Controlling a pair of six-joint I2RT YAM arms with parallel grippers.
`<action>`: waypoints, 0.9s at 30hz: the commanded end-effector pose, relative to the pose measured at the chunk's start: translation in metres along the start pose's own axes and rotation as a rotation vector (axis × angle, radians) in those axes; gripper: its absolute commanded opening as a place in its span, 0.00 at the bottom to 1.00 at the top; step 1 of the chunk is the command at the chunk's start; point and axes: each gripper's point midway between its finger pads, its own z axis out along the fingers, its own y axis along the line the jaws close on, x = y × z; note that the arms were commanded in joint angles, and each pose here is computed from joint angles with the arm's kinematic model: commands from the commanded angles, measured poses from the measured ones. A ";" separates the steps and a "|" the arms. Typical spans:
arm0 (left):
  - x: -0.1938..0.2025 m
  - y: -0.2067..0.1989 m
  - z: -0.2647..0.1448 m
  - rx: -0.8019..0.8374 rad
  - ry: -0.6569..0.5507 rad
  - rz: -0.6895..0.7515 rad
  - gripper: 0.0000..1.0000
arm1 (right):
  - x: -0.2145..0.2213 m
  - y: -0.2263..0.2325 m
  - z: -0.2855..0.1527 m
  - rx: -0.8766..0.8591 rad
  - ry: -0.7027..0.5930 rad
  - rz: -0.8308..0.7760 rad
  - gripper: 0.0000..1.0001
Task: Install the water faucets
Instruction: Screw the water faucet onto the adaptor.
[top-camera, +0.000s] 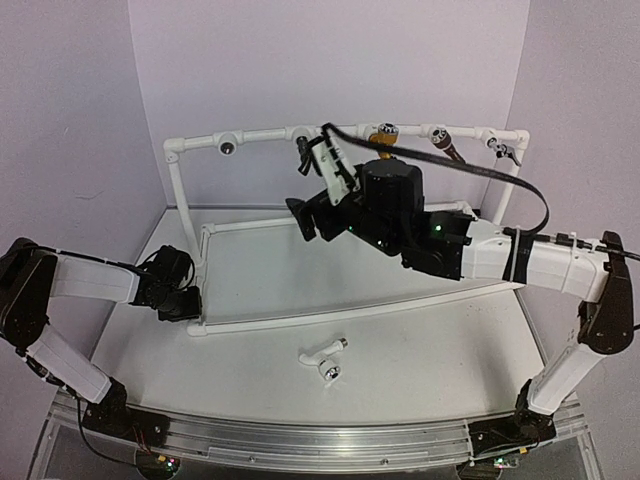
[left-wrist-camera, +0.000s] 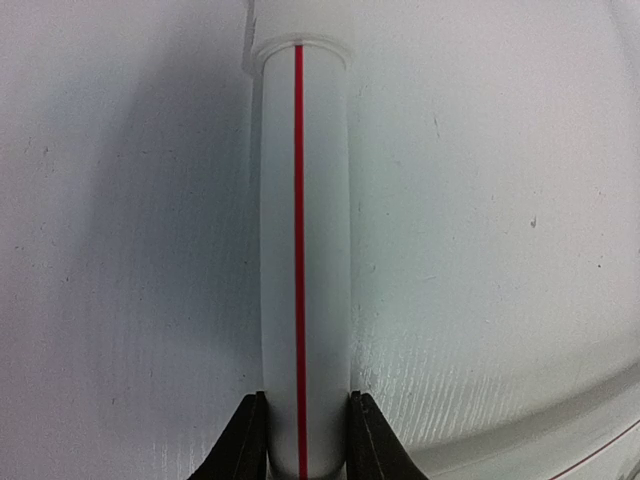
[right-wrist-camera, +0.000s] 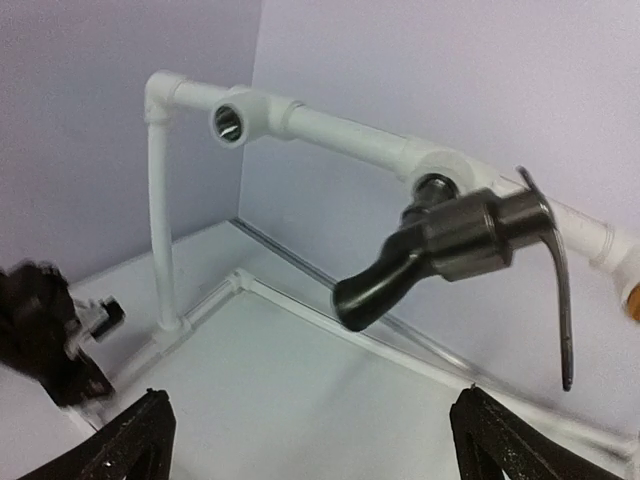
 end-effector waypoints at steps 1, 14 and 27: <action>0.011 -0.053 -0.001 0.225 0.049 0.080 0.00 | 0.021 0.011 -0.009 0.037 0.095 -0.780 0.98; 0.011 -0.053 -0.003 0.229 0.044 0.080 0.00 | -0.025 -0.012 0.036 0.341 0.091 -1.401 0.96; 0.010 -0.053 -0.005 0.236 0.035 0.081 0.00 | -0.034 -0.043 0.068 0.412 0.168 -1.461 0.81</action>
